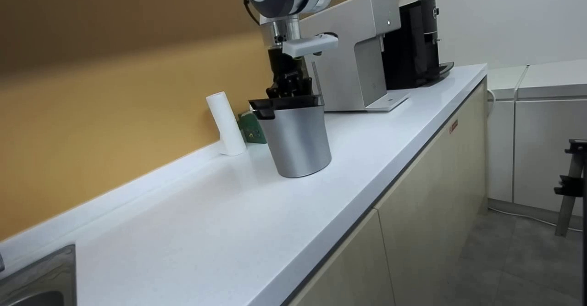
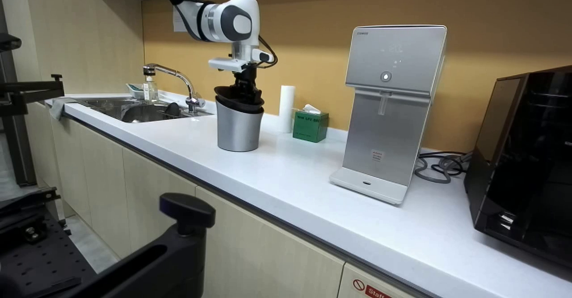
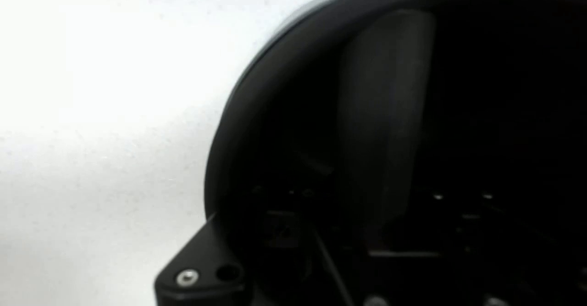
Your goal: Remove the black jug from the silver jug and put it on the kitchen countertop
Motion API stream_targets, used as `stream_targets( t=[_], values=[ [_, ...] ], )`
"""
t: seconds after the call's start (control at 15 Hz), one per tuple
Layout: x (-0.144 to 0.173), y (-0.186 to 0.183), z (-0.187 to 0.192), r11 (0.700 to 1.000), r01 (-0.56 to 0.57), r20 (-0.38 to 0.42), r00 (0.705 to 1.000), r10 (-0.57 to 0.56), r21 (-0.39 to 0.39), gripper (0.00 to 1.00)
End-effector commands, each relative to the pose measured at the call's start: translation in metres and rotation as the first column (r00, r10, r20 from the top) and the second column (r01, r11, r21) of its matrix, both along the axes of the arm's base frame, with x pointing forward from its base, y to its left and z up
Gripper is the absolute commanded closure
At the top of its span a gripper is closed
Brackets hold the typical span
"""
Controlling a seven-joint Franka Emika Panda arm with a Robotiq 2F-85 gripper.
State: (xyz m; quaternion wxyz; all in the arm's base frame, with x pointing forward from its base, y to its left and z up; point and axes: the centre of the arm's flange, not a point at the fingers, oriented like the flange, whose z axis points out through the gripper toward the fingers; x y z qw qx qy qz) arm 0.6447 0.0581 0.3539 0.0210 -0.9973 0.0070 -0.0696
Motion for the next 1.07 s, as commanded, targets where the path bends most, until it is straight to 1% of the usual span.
stream_targets(
  t=[0.0, 0.27, 0.4, 0.73, 1.0],
  values=[
    [-0.004, 0.020, 0.034, 0.999, -0.025, 0.016, 1.000, 0.025, 0.025, 0.97],
    [-0.006, 0.028, 0.056, 0.999, -0.033, 0.047, 0.998, 0.033, 0.018, 0.97],
    [-0.004, 0.028, 0.074, 0.999, -0.034, 0.074, 0.997, 0.034, 0.000, 0.97],
    [0.002, 0.023, 0.142, 0.999, -0.021, 0.148, 0.989, 0.026, -0.036, 0.97],
    [-0.001, 0.008, 0.196, 0.998, 0.020, 0.202, 0.979, -0.005, -0.067, 0.97]
  ],
)
